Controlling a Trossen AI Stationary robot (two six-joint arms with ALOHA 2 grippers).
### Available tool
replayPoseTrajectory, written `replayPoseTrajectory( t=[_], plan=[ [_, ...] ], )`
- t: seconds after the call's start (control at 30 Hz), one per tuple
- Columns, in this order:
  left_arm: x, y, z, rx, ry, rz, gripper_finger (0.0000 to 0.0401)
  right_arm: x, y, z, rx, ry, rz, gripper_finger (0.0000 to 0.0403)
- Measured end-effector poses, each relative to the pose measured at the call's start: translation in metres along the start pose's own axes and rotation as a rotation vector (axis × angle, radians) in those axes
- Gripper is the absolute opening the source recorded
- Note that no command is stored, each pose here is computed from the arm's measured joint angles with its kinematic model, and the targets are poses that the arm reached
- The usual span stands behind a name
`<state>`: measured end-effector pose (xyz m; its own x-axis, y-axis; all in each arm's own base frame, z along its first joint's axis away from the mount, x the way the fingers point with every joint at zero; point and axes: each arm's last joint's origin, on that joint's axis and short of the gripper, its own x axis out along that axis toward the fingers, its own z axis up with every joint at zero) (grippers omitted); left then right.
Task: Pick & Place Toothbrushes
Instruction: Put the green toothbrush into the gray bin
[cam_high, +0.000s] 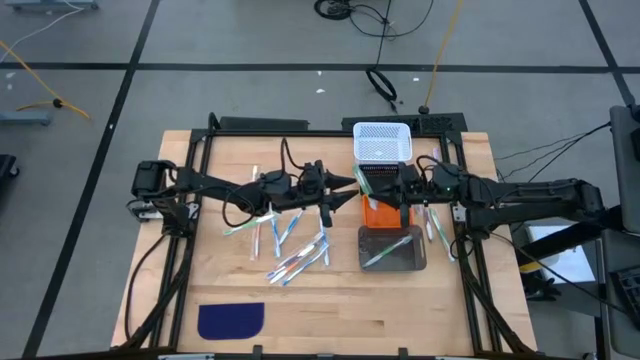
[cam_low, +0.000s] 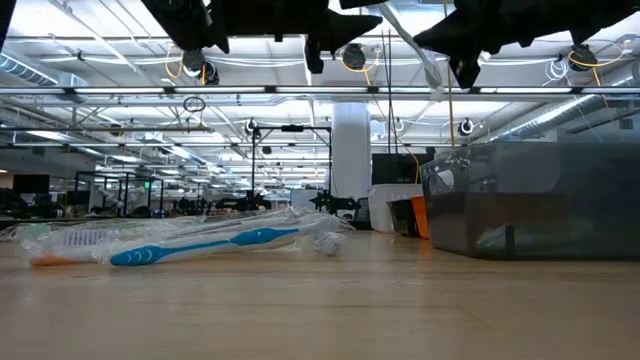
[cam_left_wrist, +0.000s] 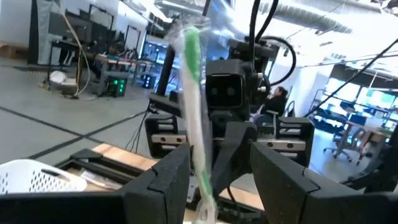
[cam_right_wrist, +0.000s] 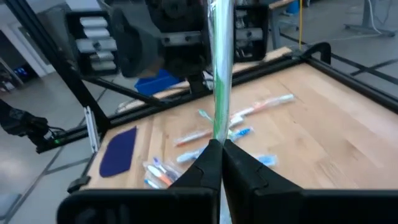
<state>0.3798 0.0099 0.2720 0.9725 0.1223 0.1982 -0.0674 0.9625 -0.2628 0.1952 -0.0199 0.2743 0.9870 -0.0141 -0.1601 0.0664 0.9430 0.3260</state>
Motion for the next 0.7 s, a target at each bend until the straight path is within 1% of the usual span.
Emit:
replayPoseTrajectory(
  t=[0.13,0.27,0.4,0.6,0.7],
  plan=[
    [0.000,-0.001,0.003,-0.003,-0.032,0.003,0.0170,0.001,0.000,0.000,-0.001,-0.006,0.002,0.0000],
    [0.000,0.000,0.004,0.001,-0.048,0.046,0.0170,0.005,-0.001,-0.001,-0.001,-0.006,0.000,0.0000],
    [0.000,0.002,0.004,0.004,-0.049,0.054,0.0170,0.010,-0.001,-0.001,-0.002,-0.010,0.004,0.0000],
    [0.005,0.006,-0.014,0.001,-0.015,0.065,0.0170,0.013,-0.002,-0.002,-0.002,-0.015,0.010,0.0000],
    [0.014,0.007,-0.023,-0.022,0.002,0.066,0.0170,0.013,-0.002,-0.002,-0.002,-0.009,0.008,0.0000]
  ],
)
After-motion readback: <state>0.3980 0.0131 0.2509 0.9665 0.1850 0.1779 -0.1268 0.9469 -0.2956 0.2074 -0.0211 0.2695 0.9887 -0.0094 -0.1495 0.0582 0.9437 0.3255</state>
